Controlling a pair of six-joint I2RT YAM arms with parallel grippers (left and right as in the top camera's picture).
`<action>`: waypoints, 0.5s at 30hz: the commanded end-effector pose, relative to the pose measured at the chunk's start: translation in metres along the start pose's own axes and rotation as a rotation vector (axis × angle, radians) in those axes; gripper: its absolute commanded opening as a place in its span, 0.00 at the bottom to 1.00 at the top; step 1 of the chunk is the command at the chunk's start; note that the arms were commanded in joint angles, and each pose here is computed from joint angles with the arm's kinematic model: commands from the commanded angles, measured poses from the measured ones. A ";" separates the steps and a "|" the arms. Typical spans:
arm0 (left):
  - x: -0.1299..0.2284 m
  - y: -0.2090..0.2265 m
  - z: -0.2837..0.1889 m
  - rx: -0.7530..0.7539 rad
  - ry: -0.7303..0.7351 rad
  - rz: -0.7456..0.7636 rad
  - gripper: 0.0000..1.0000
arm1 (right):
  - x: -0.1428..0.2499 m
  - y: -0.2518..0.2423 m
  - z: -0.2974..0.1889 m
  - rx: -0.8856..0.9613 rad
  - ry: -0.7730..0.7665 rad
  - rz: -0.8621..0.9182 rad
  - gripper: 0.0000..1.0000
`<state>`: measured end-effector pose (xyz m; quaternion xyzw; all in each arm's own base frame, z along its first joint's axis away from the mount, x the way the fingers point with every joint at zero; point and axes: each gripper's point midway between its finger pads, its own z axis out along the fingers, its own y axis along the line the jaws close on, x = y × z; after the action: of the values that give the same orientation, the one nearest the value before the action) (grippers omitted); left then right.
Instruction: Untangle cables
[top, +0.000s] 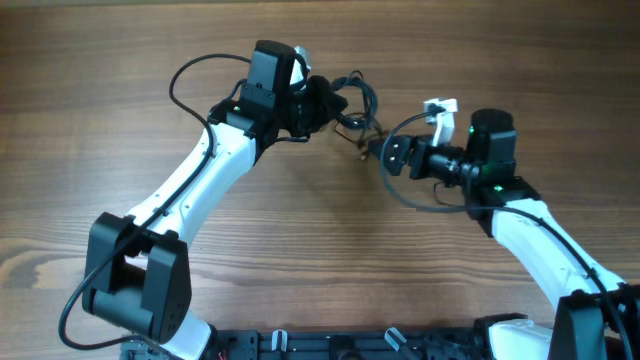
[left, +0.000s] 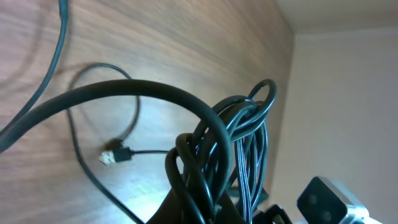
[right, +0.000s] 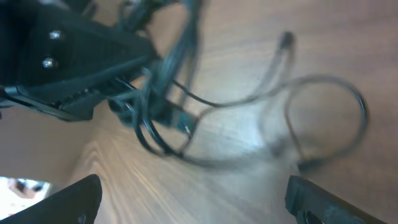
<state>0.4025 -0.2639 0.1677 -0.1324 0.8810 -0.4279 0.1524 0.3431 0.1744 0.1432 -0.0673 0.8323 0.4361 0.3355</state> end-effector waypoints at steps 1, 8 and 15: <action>0.009 -0.018 -0.008 0.069 0.056 -0.083 0.04 | -0.007 0.006 0.012 0.071 -0.052 -0.160 0.97; 0.007 -0.028 -0.009 0.109 0.063 -0.185 0.04 | -0.008 0.000 0.024 0.244 -0.105 -0.235 0.85; -0.010 -0.022 -0.017 0.104 0.013 -0.198 0.04 | 0.005 0.015 0.025 0.165 -0.046 -0.218 0.99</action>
<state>0.4000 -0.2737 0.1798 -0.1948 0.8531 -0.4739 0.0987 0.3531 0.1982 0.1317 -0.1029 0.8525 0.3130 0.4058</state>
